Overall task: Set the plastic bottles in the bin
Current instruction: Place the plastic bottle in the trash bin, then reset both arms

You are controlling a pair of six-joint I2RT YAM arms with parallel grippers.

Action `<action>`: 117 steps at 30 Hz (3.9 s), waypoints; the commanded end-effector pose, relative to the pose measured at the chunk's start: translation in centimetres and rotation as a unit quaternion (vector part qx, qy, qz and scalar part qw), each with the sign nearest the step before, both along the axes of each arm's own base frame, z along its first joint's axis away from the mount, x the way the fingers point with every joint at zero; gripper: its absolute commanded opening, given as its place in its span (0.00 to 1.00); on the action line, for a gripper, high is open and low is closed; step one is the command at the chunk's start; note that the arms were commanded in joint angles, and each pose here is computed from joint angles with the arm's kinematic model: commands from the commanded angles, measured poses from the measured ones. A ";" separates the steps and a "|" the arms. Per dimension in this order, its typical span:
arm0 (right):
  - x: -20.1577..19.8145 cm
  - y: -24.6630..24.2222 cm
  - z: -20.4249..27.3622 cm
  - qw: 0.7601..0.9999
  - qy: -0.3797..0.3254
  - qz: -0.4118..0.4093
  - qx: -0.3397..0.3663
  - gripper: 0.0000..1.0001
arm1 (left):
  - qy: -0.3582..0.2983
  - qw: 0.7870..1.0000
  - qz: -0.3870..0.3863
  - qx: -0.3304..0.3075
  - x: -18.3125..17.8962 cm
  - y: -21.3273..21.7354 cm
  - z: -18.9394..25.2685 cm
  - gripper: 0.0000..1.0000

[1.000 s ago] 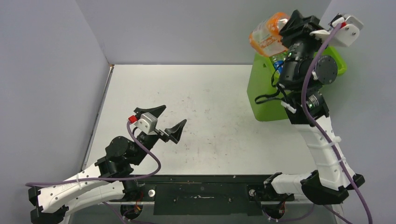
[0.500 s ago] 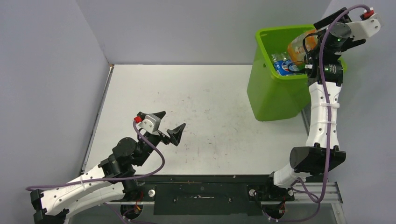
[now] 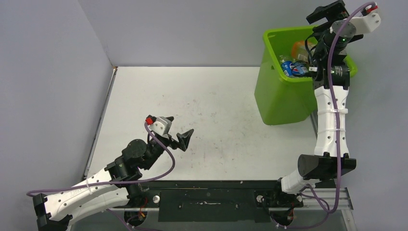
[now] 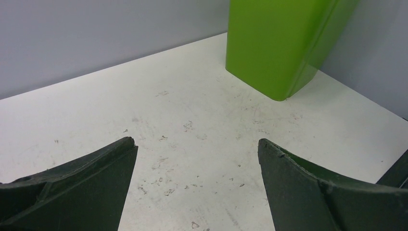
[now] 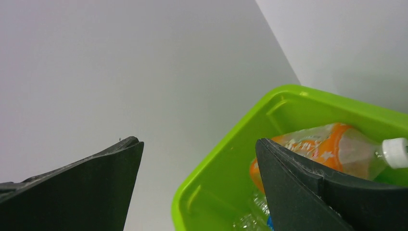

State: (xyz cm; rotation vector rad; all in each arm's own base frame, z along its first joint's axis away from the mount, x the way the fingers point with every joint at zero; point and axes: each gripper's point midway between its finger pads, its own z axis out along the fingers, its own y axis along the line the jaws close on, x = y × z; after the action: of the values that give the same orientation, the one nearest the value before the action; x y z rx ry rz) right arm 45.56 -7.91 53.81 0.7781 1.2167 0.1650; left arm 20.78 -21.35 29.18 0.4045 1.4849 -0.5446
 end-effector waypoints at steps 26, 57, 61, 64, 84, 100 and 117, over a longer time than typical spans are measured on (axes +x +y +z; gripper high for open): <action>-17.2 31.5 -3.6 0.893 0.010 0.390 -0.225 0.90 | -0.021 0.998 0.051 -0.006 1.1 1.6 1.0 0.96; -16.2 25.5 -35.8 0.893 0.277 0.270 -0.229 0.90 | 0.151 0.929 0.338 0.019 8.4 15.8 -12.5 0.96; -15.4 23.5 -38.1 0.889 0.278 0.250 -0.264 0.90 | 0.097 0.925 0.366 0.037 8.5 18.6 -14.4 0.96; -13.8 20.8 -39.7 0.888 0.301 0.231 -0.258 0.90 | 0.104 0.910 0.400 0.042 9.5 20.3 -15.5 0.96; -9.5 9.3 -42.7 0.919 0.240 0.104 -0.296 0.90 | 0.044 0.900 0.431 0.044 14.9 21.9 -17.3 0.96; -8.7 5.3 -44.5 0.923 0.273 0.035 -0.268 0.90 | 0.060 0.893 0.445 0.019 15.6 23.5 -18.9 0.96; -8.9 4.5 -46.1 0.931 0.245 0.041 -0.267 0.90 | 0.063 0.893 0.445 0.018 15.8 23.6 -18.9 0.96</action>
State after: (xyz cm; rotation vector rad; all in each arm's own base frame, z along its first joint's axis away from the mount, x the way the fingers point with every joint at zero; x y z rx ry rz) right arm 35.11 -3.41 4.78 0.2292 1.7857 -0.3598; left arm 35.45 2.42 8.46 -0.2825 1.6826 0.2340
